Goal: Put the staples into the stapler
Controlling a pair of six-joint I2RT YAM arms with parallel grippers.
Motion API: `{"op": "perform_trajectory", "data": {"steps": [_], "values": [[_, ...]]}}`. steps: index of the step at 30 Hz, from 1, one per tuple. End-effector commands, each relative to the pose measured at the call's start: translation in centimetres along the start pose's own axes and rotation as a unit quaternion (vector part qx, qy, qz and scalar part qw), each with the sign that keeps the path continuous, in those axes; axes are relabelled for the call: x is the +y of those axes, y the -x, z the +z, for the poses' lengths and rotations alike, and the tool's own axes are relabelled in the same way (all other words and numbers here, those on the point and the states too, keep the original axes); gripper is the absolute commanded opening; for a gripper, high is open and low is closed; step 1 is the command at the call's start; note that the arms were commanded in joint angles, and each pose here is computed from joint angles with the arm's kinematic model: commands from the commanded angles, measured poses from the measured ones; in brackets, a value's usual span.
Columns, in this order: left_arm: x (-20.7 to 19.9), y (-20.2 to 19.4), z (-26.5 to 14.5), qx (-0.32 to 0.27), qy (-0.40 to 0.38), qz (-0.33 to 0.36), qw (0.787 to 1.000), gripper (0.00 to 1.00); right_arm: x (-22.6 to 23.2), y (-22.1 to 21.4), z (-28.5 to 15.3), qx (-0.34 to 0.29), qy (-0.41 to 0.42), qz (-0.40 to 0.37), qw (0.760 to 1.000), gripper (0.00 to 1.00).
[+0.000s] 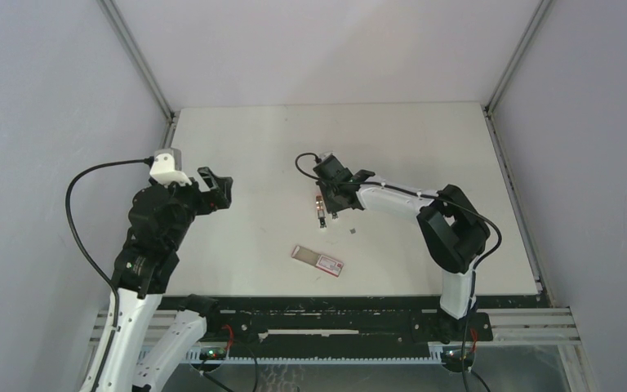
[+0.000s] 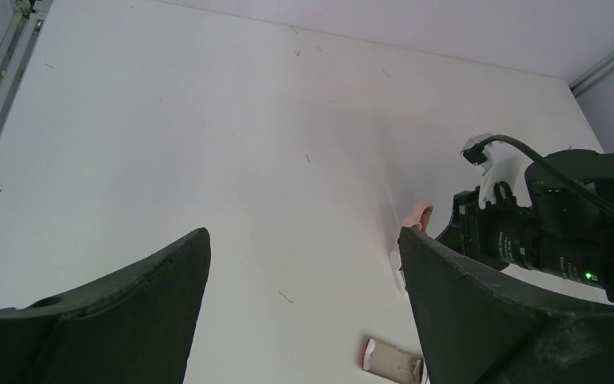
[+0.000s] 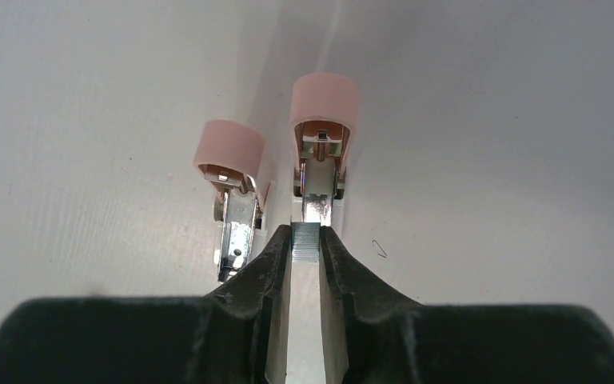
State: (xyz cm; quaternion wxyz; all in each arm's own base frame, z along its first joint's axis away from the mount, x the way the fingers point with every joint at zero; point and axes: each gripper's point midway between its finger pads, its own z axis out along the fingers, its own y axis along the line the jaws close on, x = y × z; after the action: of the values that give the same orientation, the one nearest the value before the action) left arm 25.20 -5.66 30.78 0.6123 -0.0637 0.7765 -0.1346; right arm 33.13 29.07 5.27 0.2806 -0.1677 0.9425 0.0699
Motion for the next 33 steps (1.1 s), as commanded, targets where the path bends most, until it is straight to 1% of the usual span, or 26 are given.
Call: {"op": "perform_trajectory", "data": {"steps": [1,33], "values": [[-0.5,0.2,0.2,-0.012,-0.016,-0.010,1.000,0.91,0.1,2.0,0.1,-0.025,-0.003,0.012,1.000,0.15],[-0.2,0.3,0.0,-0.017,-0.014,-0.013,1.000,0.91,-0.8,1.0,1.7,-0.006,-0.013,0.003,1.000,0.14]]}}
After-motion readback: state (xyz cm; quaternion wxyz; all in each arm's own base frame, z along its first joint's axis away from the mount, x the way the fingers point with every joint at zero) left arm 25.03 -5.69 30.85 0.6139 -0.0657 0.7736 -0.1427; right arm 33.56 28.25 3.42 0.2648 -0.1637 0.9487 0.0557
